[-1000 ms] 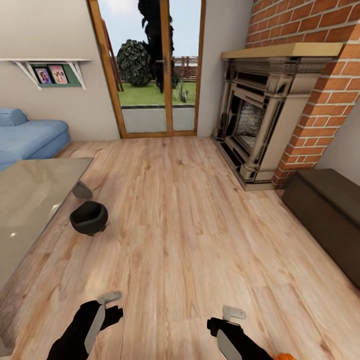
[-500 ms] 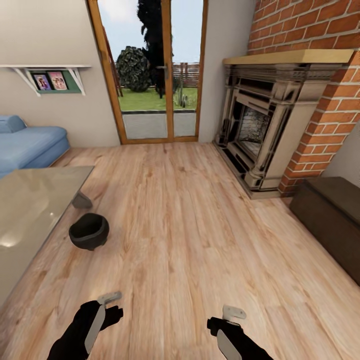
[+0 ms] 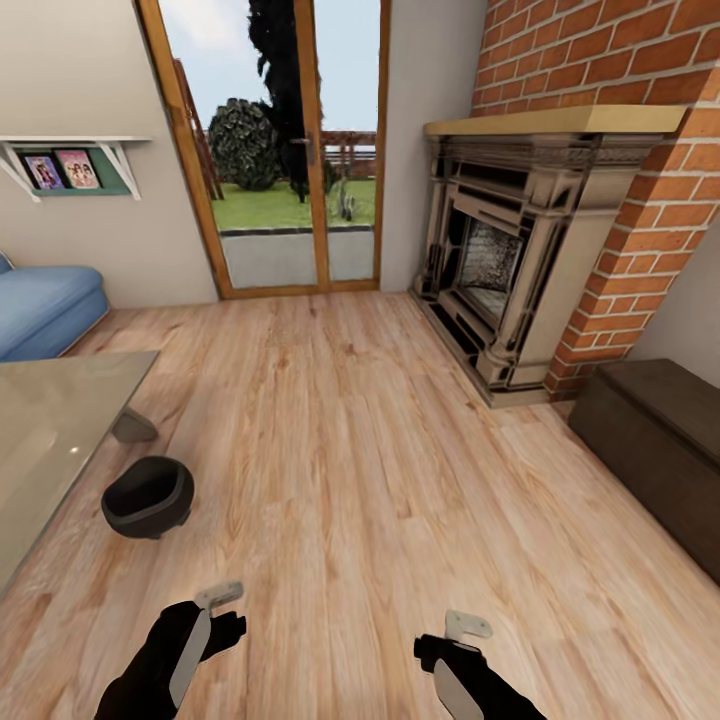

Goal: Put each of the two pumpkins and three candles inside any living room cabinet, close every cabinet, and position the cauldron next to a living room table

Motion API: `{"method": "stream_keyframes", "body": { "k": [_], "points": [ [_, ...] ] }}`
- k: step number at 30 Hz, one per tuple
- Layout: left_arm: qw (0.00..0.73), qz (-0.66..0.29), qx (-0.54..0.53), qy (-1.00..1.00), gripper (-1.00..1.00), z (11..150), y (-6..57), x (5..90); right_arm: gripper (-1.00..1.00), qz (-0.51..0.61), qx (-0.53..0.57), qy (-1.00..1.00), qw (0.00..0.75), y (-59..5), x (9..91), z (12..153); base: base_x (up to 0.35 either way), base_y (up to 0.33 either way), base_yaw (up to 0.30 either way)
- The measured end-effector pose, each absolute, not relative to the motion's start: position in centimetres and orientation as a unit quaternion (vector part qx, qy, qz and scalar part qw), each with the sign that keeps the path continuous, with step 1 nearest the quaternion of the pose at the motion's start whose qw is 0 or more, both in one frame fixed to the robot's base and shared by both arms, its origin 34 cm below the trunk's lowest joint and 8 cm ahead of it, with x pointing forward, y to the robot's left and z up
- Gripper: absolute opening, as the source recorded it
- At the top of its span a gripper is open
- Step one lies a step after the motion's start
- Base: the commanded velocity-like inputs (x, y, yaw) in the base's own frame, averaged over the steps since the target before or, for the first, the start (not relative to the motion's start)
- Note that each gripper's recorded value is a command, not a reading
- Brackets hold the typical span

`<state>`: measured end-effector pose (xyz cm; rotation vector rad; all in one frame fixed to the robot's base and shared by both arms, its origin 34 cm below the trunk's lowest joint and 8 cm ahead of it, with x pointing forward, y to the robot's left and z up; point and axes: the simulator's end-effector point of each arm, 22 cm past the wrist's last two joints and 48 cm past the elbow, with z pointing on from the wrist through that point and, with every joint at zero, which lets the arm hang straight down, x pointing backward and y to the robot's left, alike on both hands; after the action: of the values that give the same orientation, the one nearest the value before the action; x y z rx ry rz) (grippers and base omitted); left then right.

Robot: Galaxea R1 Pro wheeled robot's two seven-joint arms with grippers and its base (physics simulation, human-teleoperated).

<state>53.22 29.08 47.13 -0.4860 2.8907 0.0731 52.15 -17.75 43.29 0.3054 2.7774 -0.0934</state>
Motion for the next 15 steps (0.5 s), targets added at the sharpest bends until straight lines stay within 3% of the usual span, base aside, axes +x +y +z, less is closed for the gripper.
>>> {"method": "stream_keyframes", "body": {
  "k": [6,15],
  "points": [
    [0.105,0.025,-0.165,0.98,1.0,47.13,29.09,53.22,1.0,-0.033,0.108,0.979,0.172,-17.79,52.16,43.29,0.272,0.034,-0.001],
    [0.114,0.026,-0.166,0.979,1.0,47.19,29.13,53.59,1.0,-0.033,0.108,0.979,0.173,-17.8,52.17,43.29,0.289,0.131,0.0]
  ]
}}
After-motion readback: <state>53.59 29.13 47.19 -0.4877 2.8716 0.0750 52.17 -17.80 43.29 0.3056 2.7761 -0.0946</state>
